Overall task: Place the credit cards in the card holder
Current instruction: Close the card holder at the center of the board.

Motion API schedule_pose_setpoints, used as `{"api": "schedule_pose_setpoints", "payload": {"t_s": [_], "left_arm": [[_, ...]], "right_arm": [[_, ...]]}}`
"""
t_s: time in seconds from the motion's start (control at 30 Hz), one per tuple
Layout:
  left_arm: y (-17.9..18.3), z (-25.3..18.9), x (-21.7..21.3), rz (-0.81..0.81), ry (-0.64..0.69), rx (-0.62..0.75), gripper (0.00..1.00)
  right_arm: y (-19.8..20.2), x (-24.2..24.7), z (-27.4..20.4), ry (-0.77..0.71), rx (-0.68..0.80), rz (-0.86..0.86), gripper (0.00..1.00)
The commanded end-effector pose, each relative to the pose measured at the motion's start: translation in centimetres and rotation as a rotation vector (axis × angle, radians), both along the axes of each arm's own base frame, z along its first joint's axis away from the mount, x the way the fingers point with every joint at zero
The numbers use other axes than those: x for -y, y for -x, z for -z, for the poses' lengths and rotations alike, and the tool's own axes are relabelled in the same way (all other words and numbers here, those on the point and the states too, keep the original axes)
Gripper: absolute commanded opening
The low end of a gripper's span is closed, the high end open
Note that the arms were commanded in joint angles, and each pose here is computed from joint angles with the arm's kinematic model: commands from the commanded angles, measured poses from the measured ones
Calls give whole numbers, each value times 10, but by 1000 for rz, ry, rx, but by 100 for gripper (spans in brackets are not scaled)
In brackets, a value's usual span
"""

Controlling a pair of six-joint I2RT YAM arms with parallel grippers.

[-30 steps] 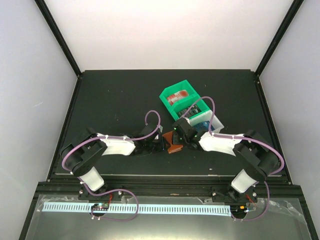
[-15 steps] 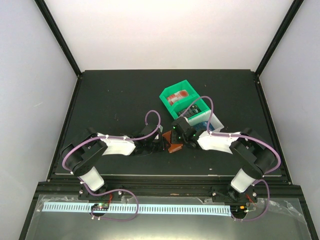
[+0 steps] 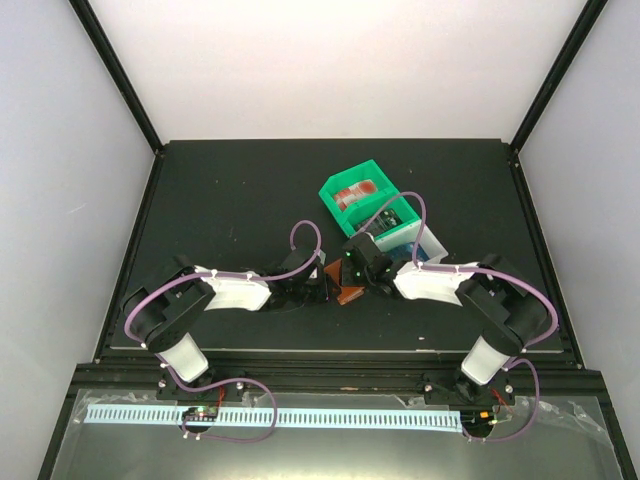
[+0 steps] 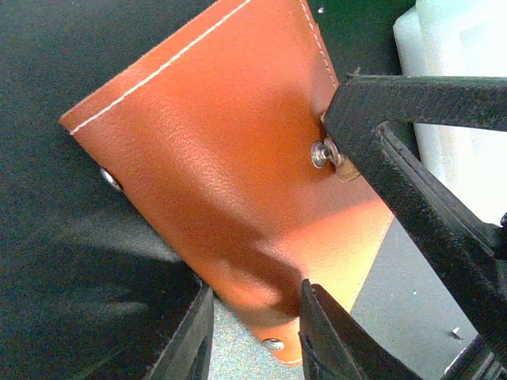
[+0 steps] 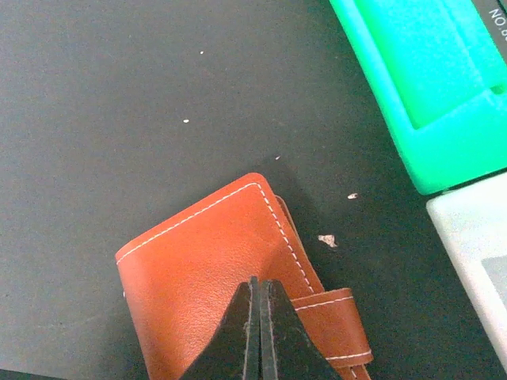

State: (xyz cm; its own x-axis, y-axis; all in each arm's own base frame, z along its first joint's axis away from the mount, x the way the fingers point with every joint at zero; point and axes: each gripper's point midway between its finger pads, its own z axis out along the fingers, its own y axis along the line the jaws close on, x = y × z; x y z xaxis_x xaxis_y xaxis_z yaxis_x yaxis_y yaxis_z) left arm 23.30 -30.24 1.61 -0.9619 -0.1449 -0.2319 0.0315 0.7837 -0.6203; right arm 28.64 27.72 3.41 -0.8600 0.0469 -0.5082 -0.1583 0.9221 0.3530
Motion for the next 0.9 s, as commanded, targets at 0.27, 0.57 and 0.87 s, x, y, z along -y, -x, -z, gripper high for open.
{"api": "schedule_pose_setpoints", "payload": {"t_s": [0.27,0.57,0.87], "left_arm": [[38,66,-53,-29,-229,-213,30],[35,66,-53,-36,-235,-211,30],[32,65,-53,-37,-240,-208,30]], "right_arm": [[32,-4,27,-7,-115,-100,1],[38,-8,21,-44,-121,-126,1],[43,-8,37,-31,-144,-147,1]]}}
